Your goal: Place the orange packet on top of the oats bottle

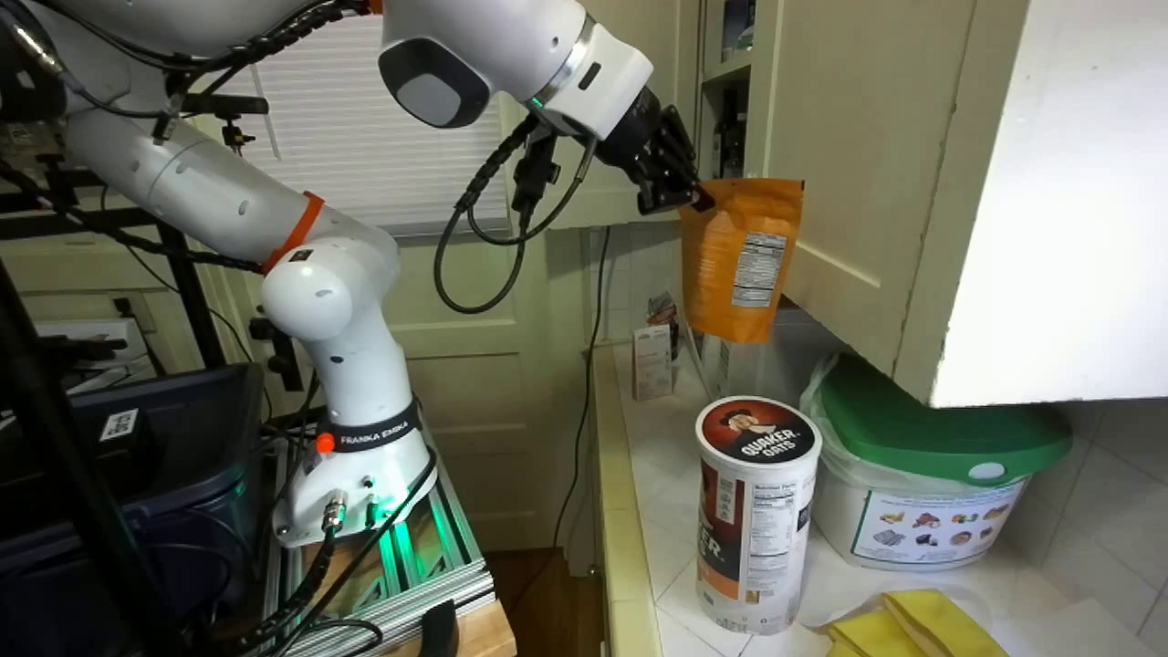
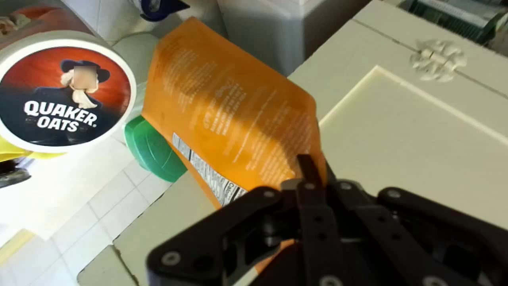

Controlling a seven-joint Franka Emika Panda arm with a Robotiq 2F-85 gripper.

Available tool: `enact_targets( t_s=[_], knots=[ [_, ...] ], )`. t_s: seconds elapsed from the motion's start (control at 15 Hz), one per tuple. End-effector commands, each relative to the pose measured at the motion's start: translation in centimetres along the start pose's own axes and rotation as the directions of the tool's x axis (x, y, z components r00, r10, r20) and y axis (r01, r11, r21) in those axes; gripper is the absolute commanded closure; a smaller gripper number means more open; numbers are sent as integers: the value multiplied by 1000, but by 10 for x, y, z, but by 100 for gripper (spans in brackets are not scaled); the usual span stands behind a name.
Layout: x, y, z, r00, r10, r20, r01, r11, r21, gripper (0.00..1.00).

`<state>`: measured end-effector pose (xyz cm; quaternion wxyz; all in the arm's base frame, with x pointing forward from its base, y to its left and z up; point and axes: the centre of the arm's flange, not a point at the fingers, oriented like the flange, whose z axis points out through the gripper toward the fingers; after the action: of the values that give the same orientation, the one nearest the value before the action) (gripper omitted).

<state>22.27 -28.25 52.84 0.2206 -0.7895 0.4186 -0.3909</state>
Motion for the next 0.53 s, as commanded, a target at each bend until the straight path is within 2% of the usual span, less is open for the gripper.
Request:
enact_targets(
  t_s=[0.0, 0.47],
  knots=[
    [27, 10, 22, 991, 122, -61, -123, 992, -6, 99],
    [44, 55, 68, 953, 286, -99, -292, 954, -61, 99]
  ],
)
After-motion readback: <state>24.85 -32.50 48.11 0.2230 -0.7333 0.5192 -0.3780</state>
